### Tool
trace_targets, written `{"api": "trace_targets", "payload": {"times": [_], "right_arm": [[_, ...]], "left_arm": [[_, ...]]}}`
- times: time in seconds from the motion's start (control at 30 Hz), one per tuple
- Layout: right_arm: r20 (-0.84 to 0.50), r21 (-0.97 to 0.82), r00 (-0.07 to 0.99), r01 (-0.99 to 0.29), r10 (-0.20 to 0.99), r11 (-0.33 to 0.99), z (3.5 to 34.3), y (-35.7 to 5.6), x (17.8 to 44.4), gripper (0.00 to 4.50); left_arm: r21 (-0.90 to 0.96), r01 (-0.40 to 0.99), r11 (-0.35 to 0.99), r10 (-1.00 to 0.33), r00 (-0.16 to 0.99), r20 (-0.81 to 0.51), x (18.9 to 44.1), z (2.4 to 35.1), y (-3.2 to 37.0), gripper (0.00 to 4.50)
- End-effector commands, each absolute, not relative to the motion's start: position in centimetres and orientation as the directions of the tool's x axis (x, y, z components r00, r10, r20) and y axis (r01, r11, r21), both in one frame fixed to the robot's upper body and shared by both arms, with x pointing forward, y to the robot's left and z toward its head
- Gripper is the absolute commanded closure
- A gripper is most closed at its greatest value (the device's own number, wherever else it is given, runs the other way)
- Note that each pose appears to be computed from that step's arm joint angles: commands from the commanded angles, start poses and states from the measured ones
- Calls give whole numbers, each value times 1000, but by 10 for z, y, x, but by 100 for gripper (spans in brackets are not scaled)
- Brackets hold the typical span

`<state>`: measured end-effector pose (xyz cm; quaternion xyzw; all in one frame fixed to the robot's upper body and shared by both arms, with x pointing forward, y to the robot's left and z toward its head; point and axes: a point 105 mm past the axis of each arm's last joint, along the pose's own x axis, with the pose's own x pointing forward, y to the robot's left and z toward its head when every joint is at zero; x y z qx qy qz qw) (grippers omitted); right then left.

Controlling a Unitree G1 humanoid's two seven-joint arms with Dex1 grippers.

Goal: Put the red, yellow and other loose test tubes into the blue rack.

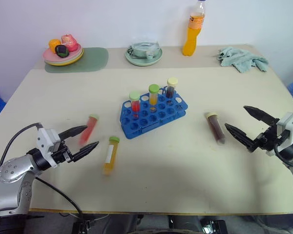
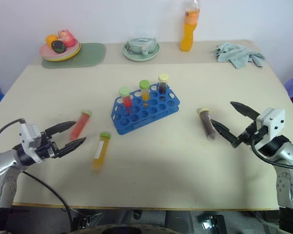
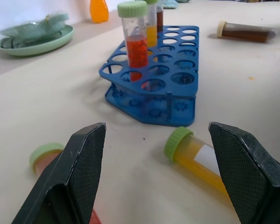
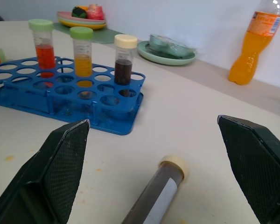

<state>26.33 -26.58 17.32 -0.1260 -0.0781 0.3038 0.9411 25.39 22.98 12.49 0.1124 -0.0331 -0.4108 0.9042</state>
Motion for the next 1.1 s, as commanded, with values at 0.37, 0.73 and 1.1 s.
{"api": "trace_targets", "payload": {"times": [0.37,0.73,1.1], "right_arm": [[100,-309,796,-546,597,779,178,-271,260,0],[37,-323,829,-519,559,791,178,-268,265,0],[-321,-120,857,-460,404,880,188,-252,313,0]], "left_arm": [[234,754,614,-769,638,-39,255,129,228,92],[205,837,507,-858,514,26,251,147,212,92],[264,948,175,-976,203,-84,247,152,169,92]]}}
